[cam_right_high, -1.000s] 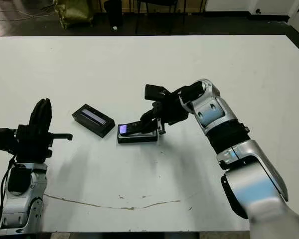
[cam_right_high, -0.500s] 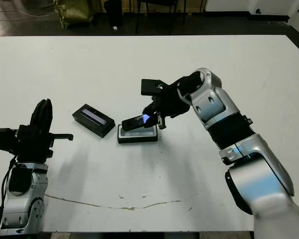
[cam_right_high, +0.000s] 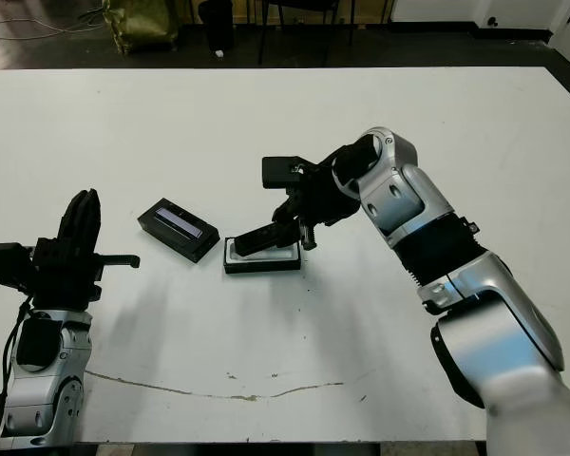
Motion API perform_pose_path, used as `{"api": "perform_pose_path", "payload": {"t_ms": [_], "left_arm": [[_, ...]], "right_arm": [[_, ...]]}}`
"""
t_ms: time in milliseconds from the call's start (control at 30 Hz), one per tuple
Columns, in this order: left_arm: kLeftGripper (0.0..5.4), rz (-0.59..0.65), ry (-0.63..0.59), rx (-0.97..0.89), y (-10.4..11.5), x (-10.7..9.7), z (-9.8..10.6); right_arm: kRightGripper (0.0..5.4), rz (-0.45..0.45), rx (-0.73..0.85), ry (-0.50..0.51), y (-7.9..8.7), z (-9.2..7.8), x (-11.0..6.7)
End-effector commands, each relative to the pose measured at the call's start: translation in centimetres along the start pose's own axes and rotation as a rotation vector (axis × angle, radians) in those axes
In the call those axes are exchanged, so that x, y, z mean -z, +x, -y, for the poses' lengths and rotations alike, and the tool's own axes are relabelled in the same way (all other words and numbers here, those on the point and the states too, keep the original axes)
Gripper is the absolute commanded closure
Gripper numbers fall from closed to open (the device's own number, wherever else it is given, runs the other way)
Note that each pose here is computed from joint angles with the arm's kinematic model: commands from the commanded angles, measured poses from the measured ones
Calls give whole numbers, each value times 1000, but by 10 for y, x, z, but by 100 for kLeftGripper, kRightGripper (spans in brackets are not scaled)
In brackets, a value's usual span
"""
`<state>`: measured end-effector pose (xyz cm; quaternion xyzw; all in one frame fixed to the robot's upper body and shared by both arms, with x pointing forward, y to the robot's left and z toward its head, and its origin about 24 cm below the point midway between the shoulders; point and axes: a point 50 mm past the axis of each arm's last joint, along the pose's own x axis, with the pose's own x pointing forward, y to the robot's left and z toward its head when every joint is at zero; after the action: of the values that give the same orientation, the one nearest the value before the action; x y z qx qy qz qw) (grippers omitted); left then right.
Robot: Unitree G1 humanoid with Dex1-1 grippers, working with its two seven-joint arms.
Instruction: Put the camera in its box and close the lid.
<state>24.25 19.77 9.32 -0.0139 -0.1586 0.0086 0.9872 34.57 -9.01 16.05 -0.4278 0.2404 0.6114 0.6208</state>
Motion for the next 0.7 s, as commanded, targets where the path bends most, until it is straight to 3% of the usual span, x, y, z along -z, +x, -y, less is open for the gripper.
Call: {"api": "perform_pose_path", "payload": {"t_ms": [33,700], "left_arm": [[540,-31,8,-2,-3,5,-2],[540,-43,-9,-12,-5,7,-2]], "right_arm": [[520,-23,-1,-8,-3,1,0],[520,-73,13,-28,7,1,5]]}}
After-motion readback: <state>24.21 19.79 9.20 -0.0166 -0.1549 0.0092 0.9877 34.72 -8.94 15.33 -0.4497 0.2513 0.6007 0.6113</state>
